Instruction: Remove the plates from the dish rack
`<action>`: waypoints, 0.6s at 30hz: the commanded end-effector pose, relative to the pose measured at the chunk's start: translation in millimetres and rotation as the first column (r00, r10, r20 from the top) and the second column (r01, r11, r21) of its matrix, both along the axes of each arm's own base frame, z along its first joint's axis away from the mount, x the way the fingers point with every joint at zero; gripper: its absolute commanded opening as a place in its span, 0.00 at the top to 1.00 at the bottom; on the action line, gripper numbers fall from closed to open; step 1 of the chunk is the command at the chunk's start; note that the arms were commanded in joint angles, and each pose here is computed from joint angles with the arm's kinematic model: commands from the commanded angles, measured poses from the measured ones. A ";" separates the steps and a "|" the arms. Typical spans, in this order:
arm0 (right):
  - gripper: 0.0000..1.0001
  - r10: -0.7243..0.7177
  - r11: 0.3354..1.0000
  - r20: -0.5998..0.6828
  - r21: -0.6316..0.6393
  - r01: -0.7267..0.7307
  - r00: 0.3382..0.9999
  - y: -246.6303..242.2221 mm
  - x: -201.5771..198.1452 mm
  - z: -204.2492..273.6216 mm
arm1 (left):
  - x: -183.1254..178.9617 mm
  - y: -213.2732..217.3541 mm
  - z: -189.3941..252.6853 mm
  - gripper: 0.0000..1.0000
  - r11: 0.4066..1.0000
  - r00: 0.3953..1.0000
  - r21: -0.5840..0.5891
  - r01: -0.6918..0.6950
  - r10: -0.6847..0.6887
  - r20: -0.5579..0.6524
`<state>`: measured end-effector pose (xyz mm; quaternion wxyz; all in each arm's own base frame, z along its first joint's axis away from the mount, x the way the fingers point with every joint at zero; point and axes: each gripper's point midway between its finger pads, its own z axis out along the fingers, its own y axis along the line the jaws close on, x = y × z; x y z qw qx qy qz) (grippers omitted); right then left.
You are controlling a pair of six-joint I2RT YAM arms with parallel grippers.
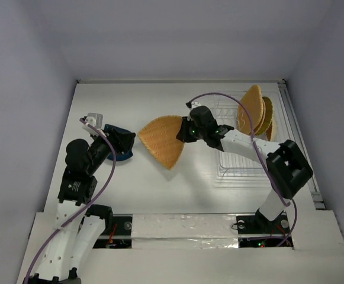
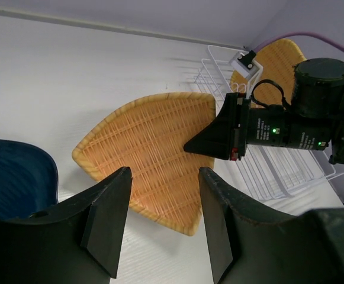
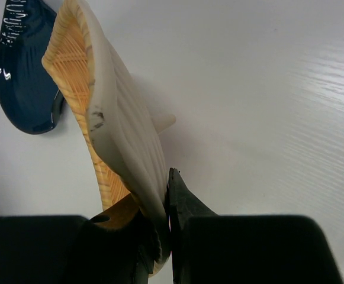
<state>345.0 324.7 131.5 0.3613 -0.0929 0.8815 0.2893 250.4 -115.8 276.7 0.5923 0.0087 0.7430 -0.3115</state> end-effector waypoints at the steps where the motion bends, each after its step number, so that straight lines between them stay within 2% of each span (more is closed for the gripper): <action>1: 1.00 0.019 0.989 0.055 0.145 -0.027 0.998 26.1 10.3 18.3 | 2.4 -1.4 24.7 0.54 1.000 0.997 -0.010 0.013 -0.012 0.076; 6: 0.98 -0.084 0.995 0.032 0.056 0.082 0.996 10.8 24.1 -11.2 | 3.2 0.5 23.7 0.54 1.000 0.997 -0.010 0.006 -0.006 0.073; 9: 0.97 -0.102 0.993 0.024 0.055 0.101 0.994 9.3 24.9 -18.9 | 3.0 0.2 23.7 0.54 1.000 0.997 -0.011 0.008 -0.007 0.072; 12: 0.90 -0.136 0.990 0.013 0.024 0.136 0.991 2.6 26.4 -32.2 | 2.9 -0.4 23.6 0.54 1.000 0.997 -0.010 0.013 -0.012 0.073; 13: 0.85 -0.142 0.990 0.002 0.006 0.142 0.990 0.3 25.7 -37.1 | 3.1 -0.7 23.3 0.54 1.000 0.997 -0.010 0.014 -0.013 0.072; 15: 0.83 -0.184 0.982 0.002 -0.036 0.184 0.983 -8.8 28.7 -46.4 | 2.9 -1.0 22.6 0.54 1.000 0.997 -0.011 0.016 -0.015 0.069; 16: 0.76 -0.197 0.979 0.000 -0.054 0.197 0.980 -13.0 28.2 -49.2 | 3.2 -0.8 22.9 0.54 1.000 0.997 -0.011 0.014 -0.013 0.071; 18: 0.71 -0.236 0.967 0.025 -0.089 0.237 0.971 -23.7 31.4 -50.4 | 2.8 -1.3 23.0 0.54 1.000 0.997 -0.013 0.017 -0.016 0.070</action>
